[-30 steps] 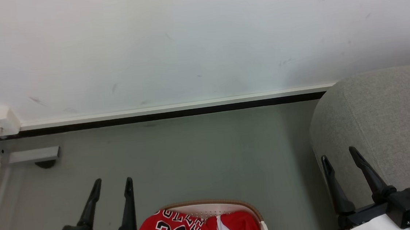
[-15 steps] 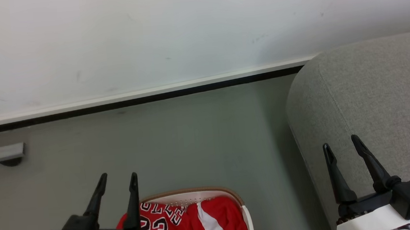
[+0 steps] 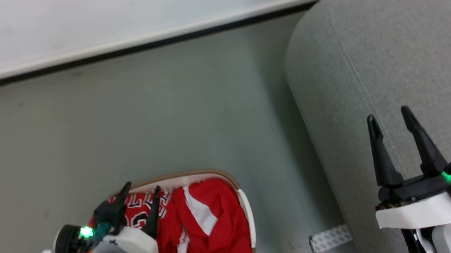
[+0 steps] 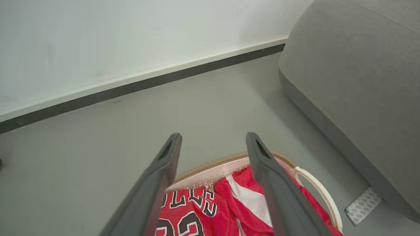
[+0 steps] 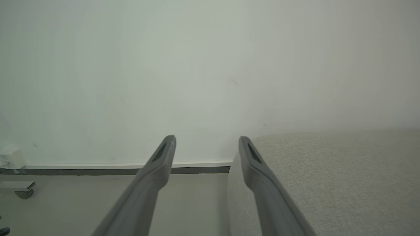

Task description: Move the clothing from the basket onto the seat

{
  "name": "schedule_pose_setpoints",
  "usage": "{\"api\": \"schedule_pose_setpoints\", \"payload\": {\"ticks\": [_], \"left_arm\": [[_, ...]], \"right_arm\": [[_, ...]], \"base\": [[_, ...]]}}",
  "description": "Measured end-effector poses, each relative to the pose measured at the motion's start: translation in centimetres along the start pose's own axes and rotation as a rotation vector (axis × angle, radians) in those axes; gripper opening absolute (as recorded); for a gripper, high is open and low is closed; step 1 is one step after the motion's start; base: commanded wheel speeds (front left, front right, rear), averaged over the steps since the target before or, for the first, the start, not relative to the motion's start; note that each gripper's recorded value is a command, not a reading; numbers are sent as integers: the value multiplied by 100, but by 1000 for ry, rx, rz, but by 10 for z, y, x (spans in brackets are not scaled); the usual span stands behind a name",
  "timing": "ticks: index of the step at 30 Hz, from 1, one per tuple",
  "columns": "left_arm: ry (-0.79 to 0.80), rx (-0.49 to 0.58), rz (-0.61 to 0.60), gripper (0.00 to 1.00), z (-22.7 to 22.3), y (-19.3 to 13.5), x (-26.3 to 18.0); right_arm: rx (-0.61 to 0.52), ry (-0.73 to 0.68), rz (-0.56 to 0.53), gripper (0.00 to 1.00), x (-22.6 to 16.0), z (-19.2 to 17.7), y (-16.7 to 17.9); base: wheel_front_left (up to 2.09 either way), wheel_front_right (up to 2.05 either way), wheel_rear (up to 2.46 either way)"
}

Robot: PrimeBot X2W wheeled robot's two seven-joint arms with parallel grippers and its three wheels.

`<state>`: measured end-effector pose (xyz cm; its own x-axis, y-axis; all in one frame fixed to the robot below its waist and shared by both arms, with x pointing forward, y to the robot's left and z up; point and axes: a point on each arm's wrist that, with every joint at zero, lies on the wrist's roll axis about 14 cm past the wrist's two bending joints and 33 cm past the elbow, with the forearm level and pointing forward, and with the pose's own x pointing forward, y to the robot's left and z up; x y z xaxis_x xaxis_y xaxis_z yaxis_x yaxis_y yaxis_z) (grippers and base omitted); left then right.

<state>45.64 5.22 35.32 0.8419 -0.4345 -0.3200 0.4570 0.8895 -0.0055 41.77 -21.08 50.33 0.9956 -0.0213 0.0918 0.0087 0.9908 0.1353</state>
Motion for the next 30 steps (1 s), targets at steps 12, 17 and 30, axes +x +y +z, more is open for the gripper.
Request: {"api": "schedule_pose_setpoints", "payload": {"ticks": [12,17,30], "left_arm": [[452,189,-249,100,-133,-23,39],[587,283,-342,100,-175,-28,44],[844,361,-479,100,-257,-43,46]], "right_arm": [[-33,50,-106,100,22,-27,-41],[-34,77,-141,100,27,-41,-55],[-44,170,-196,100,31,-83,-78]], "base": [[0,0,0],[0,0,0],[0,0,0]]}}
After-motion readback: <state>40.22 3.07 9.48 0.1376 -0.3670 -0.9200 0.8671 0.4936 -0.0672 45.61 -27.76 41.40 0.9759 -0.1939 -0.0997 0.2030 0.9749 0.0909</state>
